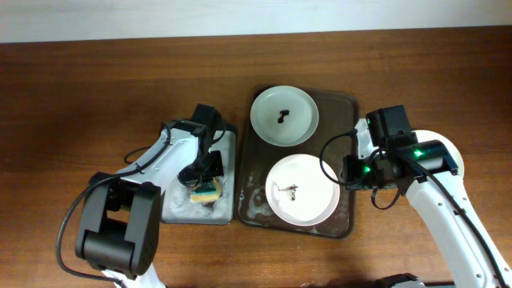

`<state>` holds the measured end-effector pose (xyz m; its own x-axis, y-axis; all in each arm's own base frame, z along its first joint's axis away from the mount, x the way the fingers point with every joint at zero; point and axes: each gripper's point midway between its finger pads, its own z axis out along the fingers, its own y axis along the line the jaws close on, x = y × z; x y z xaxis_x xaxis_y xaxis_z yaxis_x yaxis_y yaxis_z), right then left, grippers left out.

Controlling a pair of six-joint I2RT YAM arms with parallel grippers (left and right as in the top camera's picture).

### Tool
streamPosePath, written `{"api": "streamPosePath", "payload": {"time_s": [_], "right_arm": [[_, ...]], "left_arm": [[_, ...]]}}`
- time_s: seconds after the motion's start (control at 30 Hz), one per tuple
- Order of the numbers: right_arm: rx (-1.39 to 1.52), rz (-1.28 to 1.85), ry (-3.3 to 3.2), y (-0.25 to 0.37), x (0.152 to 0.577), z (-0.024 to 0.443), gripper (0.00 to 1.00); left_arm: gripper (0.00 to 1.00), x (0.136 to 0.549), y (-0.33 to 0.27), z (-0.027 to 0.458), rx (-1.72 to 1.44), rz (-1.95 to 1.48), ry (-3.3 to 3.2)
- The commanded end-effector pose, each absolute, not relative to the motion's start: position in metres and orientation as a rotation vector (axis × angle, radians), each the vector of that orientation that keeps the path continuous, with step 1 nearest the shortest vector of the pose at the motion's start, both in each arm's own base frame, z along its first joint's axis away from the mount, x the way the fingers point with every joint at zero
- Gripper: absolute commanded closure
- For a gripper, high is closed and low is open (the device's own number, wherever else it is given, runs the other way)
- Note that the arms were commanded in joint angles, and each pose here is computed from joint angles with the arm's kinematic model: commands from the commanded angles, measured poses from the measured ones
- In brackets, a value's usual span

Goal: Clean dirty plates on tray and stack at the side

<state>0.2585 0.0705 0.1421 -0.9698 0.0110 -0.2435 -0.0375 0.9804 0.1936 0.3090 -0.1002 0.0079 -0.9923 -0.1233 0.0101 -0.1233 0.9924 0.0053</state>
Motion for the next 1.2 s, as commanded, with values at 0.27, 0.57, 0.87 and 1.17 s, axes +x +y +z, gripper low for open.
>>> {"api": "streamPosePath", "payload": {"time_s": [0.27,0.57,0.87,1.17], "right_arm": [[0.103,0.200,3.102,0.063,0.269,0.079,0.61],[0.015,0.425,3.144,0.071,0.275,0.058,0.64],[0.019,0.424,3.162,0.071,0.271,0.058,0.63],[0.022,0.424,3.175,0.071,0.268,0.058,0.58]], "left_arm": [[1.00,0.329,-0.158,0.142,-0.162,0.494,-3.236],[1.00,0.335,-0.093,0.126,0.069,-0.298,-3.352],[0.80,0.318,-0.097,0.054,0.076,-0.198,-3.263],[0.59,0.308,-0.079,0.029,0.188,-0.123,-3.217]]}}
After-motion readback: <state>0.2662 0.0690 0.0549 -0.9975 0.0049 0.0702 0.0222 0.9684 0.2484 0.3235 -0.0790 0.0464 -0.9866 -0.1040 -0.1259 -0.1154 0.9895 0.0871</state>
